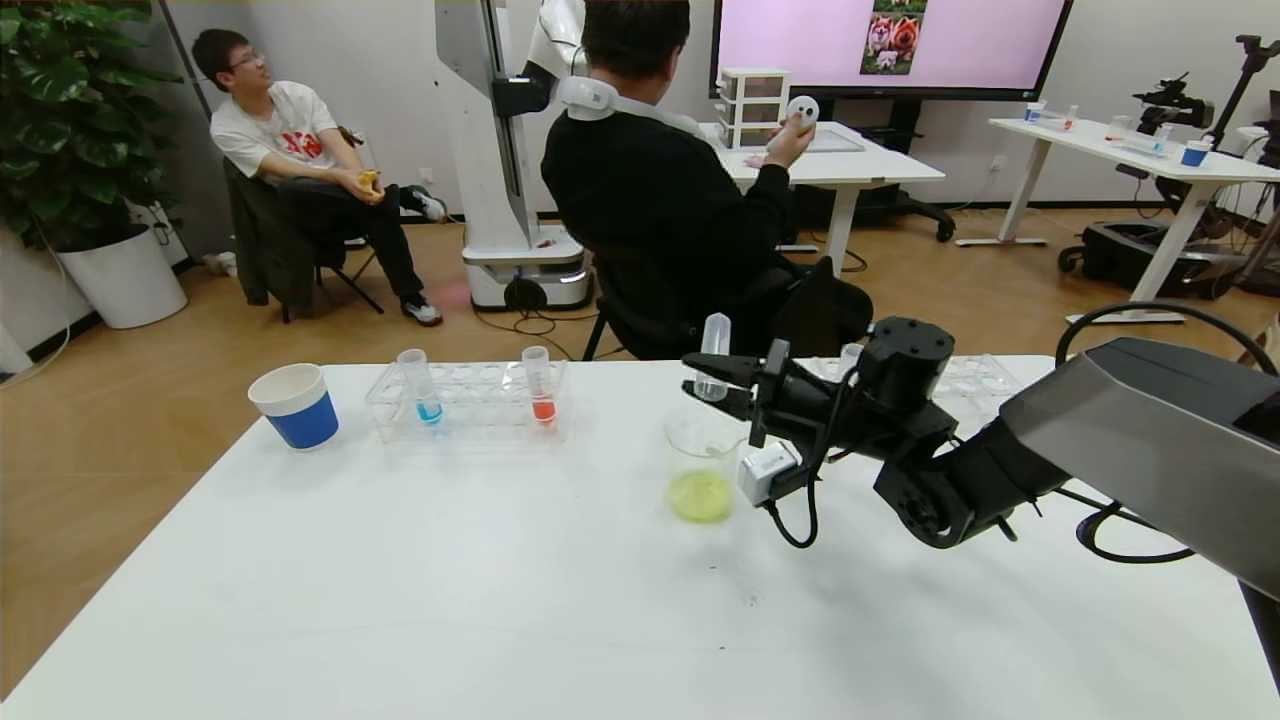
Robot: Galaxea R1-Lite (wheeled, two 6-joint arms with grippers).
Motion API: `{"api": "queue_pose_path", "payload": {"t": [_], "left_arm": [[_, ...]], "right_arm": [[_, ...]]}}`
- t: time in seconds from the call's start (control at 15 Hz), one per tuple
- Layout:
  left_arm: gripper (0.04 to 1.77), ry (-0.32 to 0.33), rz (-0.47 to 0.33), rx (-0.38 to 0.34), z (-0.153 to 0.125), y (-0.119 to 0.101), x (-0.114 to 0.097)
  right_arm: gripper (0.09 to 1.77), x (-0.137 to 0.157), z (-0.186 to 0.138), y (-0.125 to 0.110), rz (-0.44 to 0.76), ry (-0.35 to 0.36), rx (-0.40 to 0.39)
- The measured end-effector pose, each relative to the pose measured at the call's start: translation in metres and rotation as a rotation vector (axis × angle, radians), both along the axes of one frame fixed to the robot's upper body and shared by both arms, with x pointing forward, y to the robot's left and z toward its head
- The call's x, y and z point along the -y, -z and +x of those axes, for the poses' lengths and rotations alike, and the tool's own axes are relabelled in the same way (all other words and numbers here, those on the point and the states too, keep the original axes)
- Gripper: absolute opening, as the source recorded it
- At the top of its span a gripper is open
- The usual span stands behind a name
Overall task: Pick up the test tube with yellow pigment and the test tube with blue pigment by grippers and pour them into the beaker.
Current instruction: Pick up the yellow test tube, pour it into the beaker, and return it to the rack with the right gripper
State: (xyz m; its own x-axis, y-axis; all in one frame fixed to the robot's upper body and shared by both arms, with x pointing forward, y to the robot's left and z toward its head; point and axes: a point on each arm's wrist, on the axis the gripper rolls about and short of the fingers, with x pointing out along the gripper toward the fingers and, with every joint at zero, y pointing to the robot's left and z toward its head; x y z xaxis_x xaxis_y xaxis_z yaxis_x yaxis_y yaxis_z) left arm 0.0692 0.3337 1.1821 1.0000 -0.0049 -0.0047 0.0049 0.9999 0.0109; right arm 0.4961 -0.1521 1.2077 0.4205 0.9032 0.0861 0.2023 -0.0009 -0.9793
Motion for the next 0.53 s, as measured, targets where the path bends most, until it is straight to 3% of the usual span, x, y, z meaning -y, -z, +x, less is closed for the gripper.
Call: {"api": "queue_pose_path", "payload": {"t": [0.2, 0.53], "left_arm": [[1.74, -0.001, 0.0, 0.0, 0.0, 0.0, 0.0], [1.74, 0.0, 0.0, 0.0, 0.0, 0.0, 0.0]], "right_arm": [[0.52, 0.0, -0.007, -0.021, 0.12, -0.003, -0.163], [0.52, 0.023, -0.015, -0.087, 0.41, 0.045, -0.366]]}}
